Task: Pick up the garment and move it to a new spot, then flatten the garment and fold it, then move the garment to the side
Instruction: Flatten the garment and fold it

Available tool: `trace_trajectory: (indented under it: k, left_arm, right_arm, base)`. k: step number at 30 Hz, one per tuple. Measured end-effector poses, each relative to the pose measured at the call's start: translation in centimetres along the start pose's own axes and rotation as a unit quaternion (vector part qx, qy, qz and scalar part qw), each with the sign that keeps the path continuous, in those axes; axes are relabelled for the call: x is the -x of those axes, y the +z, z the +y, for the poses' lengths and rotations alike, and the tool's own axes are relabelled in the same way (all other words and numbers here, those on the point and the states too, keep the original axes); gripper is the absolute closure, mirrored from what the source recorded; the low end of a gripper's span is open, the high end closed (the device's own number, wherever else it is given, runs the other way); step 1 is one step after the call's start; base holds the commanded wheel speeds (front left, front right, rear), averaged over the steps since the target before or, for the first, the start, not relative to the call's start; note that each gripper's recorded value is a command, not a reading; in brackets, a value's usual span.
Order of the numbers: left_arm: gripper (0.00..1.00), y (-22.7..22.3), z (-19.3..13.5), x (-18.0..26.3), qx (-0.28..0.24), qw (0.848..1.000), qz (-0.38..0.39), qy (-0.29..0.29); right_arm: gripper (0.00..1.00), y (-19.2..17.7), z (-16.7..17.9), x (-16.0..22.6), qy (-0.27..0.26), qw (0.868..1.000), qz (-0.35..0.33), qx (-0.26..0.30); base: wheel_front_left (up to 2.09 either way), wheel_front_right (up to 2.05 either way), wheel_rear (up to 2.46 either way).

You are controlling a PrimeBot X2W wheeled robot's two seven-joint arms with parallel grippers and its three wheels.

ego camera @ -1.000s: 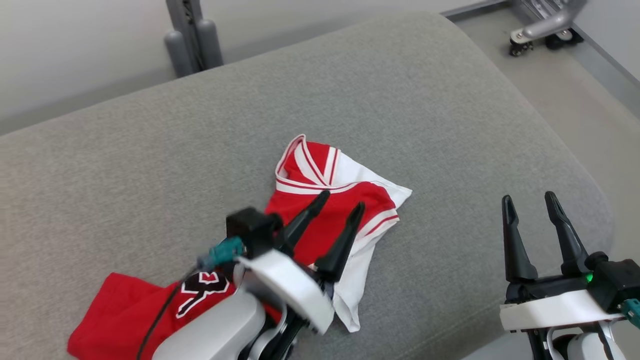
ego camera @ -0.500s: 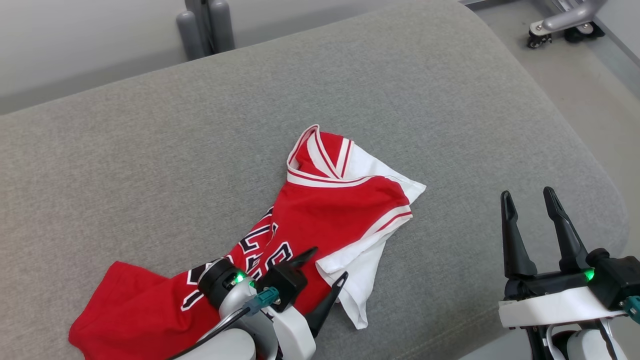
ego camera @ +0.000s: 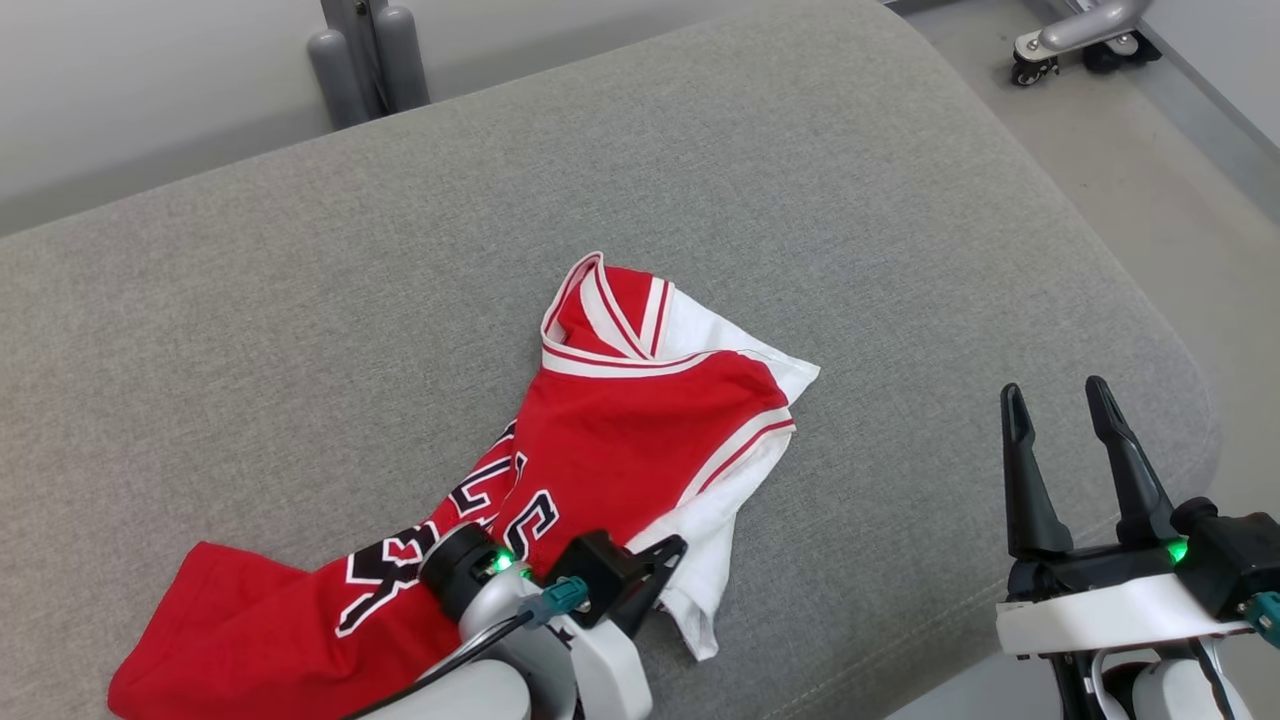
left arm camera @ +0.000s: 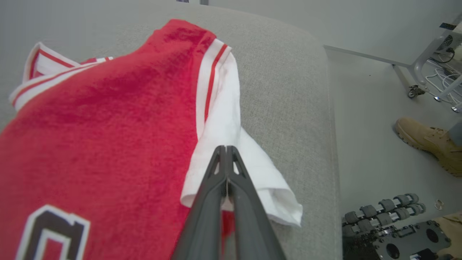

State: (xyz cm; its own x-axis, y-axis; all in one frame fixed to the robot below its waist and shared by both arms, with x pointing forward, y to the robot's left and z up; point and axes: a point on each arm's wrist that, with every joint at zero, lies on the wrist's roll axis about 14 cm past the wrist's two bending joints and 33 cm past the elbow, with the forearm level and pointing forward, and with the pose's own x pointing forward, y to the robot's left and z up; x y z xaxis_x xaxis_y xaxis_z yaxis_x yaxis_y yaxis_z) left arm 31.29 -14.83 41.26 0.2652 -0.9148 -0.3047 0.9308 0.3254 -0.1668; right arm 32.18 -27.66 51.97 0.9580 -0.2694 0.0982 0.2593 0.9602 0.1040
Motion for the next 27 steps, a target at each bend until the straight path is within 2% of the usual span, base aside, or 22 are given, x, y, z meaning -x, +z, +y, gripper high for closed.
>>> trace_trajectory:
  k: [6, 12, 14, 15, 16, 17, 18, 22, 27]
  left_arm:
    - [1.00, 2.7, -3.3, -0.8, 0.031, 0.998, -0.016, -0.061]
    - [1.00, 4.4, -7.4, -1.9, 0.080, 0.987, -0.015, -0.140]
    - [1.00, 4.7, -8.1, -2.7, 0.103, 0.983, -0.017, -0.148]
    - [0.70, 4.9, -8.2, -3.1, 0.118, 0.982, -0.021, -0.149]
    - [0.24, 5.1, -8.4, -3.5, 0.132, 0.979, -0.026, -0.153]
    - [0.00, 5.1, -8.6, -3.8, 0.152, 0.976, -0.026, -0.157]
    - [0.00, 4.9, -8.6, -4.2, 0.171, 0.973, -0.022, -0.154]
    - [0.00, 5.0, -7.8, -4.7, 0.180, 0.972, -0.036, -0.149]
    - [0.00, 7.4, -3.7, -3.6, 0.136, 0.980, -0.103, -0.106]
  right_arm:
    - [0.00, 0.0, -0.2, 0.2, -0.003, 1.000, 0.001, -0.001]
    - [0.00, 0.1, -0.5, 0.0, -0.010, 1.000, 0.001, -0.002]
    - [0.00, 0.0, -0.8, 0.1, -0.016, 1.000, 0.004, -0.005]
    - [0.00, 0.0, -1.1, 0.1, -0.021, 1.000, 0.005, -0.006]
    - [0.00, -0.2, -1.4, 0.1, -0.026, 1.000, 0.007, -0.006]
    - [0.00, -0.3, -1.6, 0.1, -0.030, 0.999, 0.010, -0.007]
    - [0.00, -0.5, -1.8, 0.2, -0.034, 0.999, 0.013, -0.007]
    - [0.00, -0.8, -2.6, 0.5, -0.048, 0.999, 0.020, -0.006]
    - [0.00, -0.4, -2.7, 0.6, -0.047, 0.999, 0.012, 0.000]
  base:
    - [0.00, 0.00, 0.00]
    - [0.00, 0.00, 0.00]
    - [0.00, 0.00, 0.00]
    - [0.00, 0.00, 0.00]
    - [0.00, 0.00, 0.00]
    - [0.00, 0.00, 0.00]
    - [0.00, 0.00, 0.00]
    - [0.00, 0.00, 0.00]
    - [0.00, 0.00, 0.00]
